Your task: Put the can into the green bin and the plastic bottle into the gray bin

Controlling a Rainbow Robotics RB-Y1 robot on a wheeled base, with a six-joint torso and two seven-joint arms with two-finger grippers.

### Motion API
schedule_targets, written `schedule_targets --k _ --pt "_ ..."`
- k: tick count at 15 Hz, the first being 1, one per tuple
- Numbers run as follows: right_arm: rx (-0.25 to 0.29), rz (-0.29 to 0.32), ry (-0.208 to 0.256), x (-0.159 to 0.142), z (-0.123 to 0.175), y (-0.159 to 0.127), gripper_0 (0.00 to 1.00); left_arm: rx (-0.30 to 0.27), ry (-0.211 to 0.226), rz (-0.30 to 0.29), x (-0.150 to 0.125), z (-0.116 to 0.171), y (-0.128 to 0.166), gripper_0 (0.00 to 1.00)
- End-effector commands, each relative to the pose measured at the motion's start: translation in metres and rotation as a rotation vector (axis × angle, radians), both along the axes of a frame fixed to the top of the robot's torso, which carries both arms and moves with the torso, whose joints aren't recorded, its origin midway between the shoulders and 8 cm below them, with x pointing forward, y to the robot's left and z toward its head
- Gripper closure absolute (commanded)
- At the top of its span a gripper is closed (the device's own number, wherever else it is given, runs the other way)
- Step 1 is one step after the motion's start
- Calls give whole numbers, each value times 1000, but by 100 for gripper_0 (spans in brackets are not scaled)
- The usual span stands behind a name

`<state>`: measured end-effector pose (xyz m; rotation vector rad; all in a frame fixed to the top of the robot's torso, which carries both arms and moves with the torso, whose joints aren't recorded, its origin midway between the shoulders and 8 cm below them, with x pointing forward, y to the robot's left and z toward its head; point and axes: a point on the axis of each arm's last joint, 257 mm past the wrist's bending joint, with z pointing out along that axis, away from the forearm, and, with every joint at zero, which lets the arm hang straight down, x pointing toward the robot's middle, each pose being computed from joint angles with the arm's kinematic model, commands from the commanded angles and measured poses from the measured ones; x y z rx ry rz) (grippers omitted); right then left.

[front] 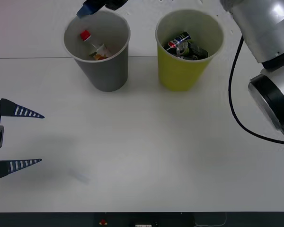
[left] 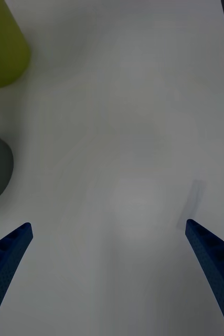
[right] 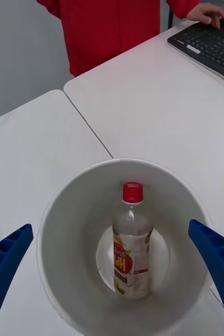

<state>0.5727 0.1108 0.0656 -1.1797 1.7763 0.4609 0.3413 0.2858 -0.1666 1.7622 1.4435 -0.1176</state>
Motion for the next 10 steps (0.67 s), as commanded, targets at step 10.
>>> schedule_targets --k 10 --pt "-22 165 -49 -97 -7 -144 0 0 0 0 0 0 0 0"
